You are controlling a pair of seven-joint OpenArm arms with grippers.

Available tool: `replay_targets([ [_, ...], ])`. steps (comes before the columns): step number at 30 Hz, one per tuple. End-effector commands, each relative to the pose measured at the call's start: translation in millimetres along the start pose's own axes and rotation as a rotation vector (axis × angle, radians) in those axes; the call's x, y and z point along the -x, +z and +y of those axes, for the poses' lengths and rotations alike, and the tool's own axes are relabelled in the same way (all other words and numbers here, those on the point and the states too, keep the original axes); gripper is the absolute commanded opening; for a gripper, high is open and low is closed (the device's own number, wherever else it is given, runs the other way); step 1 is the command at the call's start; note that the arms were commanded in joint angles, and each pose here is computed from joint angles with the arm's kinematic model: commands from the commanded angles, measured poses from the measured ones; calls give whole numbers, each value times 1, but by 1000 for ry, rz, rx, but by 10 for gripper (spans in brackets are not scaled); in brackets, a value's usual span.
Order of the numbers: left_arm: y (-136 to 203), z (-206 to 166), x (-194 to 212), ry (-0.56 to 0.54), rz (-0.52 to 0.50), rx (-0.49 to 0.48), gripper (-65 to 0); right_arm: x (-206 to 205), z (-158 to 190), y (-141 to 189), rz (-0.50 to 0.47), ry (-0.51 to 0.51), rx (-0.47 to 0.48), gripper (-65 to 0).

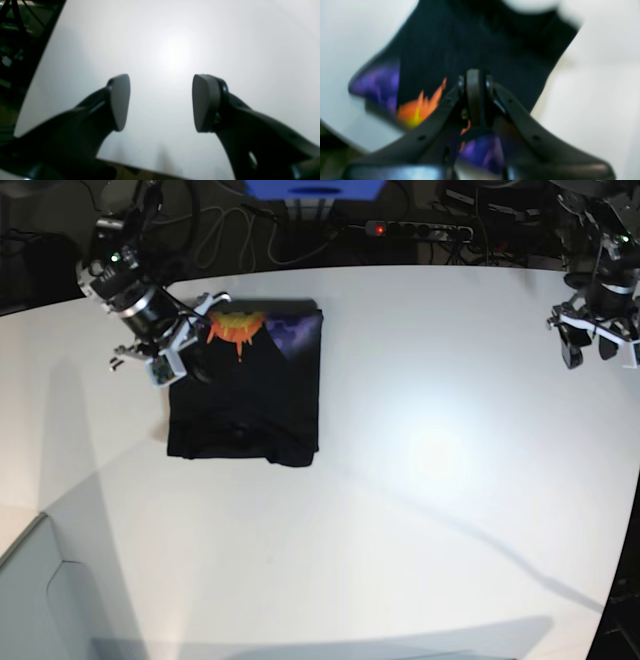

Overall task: Fold the T-shirt properly
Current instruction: 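Press the folded shirt's side with the right gripper to tidy it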

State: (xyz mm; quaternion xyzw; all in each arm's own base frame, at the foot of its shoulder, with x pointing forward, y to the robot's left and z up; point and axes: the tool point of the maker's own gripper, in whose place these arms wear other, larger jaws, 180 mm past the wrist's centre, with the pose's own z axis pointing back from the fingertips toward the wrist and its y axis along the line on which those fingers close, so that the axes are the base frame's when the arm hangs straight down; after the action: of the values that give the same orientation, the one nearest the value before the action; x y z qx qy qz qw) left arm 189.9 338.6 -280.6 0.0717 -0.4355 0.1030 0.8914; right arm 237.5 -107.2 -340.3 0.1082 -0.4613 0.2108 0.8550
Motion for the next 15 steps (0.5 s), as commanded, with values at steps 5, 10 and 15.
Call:
replay_targets([
  [5, 6, -2, 8, 19, 1, -5, -274, -40, -11, -22, -108, 21, -14, -650],
  [10, 11, -3, 26, 41, 41, -9, -274, -41, -10, -60, -83, 30, -93, -650],
  [15, 24, 12, 41, 97, 57, -68, -274, -34, -8, -94, -37, 11, -160, -650],
])
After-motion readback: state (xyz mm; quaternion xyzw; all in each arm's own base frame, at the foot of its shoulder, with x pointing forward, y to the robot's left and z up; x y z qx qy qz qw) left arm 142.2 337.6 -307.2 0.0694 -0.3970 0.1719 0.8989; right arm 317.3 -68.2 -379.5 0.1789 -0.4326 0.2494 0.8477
